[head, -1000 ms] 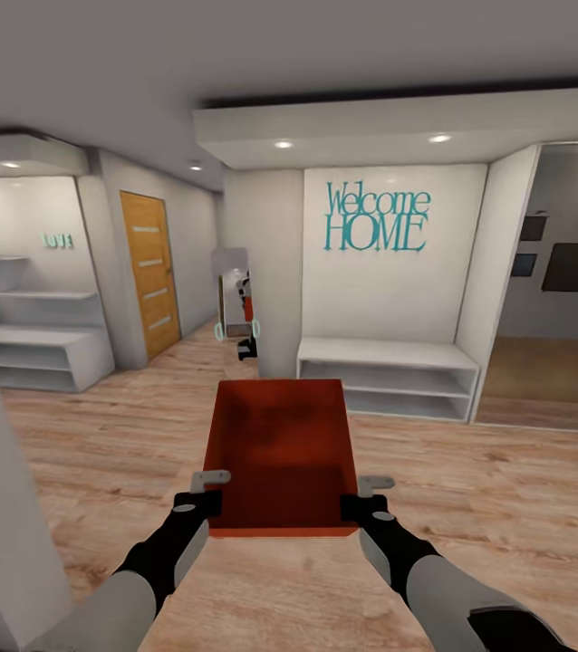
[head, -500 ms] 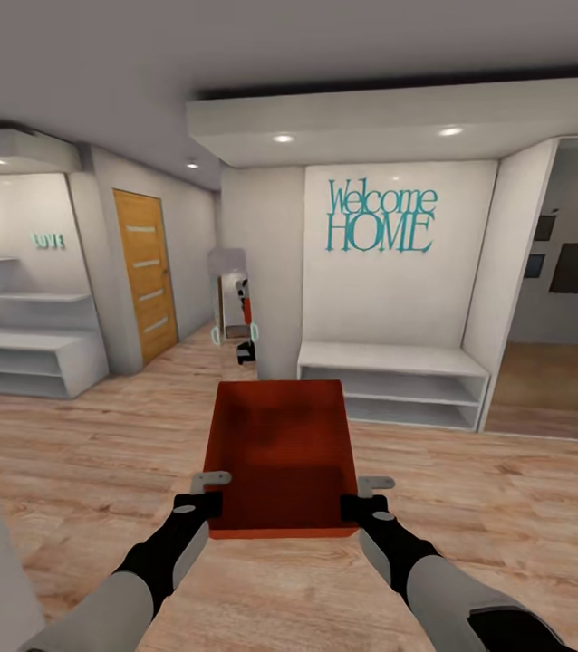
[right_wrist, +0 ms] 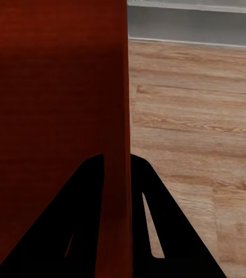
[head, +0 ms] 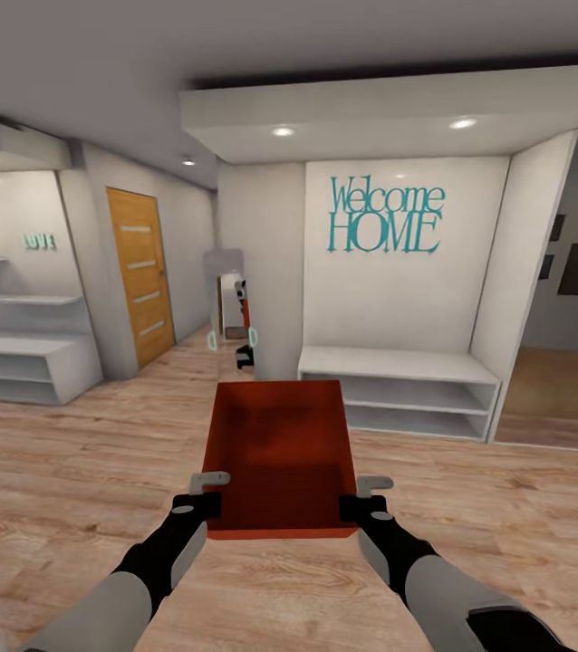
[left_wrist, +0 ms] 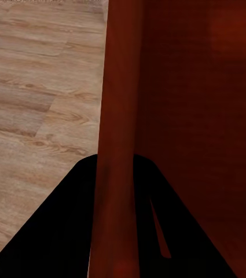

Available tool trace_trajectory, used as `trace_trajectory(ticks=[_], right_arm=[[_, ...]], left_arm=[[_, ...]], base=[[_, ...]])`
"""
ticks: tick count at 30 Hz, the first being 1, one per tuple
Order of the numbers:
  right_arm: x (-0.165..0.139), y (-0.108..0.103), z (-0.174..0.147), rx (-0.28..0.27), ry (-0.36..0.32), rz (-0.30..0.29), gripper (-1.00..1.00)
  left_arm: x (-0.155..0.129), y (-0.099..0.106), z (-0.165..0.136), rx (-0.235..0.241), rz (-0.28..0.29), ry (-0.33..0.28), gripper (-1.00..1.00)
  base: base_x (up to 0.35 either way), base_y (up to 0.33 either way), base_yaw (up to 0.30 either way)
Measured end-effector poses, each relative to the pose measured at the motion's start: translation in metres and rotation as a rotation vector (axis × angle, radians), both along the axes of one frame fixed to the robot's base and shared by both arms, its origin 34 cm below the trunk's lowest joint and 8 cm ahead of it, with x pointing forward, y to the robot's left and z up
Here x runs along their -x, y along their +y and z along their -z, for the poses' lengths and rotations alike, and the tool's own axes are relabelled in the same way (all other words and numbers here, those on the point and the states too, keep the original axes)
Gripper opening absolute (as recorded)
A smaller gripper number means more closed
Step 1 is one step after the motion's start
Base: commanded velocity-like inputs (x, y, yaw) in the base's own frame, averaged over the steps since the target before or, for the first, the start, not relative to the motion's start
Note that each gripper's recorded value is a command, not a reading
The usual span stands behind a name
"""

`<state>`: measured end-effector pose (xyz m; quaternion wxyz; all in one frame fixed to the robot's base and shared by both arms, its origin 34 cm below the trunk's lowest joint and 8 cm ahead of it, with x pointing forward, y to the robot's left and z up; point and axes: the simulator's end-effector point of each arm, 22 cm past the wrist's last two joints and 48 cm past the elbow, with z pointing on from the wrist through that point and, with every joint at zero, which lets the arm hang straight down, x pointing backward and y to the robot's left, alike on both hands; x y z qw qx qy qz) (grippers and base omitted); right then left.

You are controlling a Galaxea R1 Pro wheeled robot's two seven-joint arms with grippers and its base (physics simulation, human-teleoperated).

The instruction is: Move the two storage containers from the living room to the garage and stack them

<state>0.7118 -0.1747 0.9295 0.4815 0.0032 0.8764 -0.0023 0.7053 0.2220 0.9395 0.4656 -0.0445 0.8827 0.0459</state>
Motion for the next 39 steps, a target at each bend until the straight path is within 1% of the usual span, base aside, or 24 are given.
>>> trace_trajectory(ticks=[9, 12, 39], right_arm=[[0.0000, -0.0001, 0.0001, 0.000, 0.001, 0.000, -1.00], [-0.0002, 0.0004, -0.0003, 0.001, 0.000, -0.001, -1.00], [0.0004, 0.0044, -0.0006, 0.003, 0.000, 0.002, -1.00]], left_arm=[[0.0001, -0.0001, 0.0001, 0.000, 0.000, 0.001, -1.00], [0.0000, 0.0004, 0.0001, 0.001, -0.001, 0.000, -1.00], [-0.0004, 0.0044, 0.0004, 0.003, 0.002, 0.000, -1.00]], base=[[0.323, 0.000, 0.002], [0.323, 0.000, 0.122], [0.323, 0.000, 0.262]])
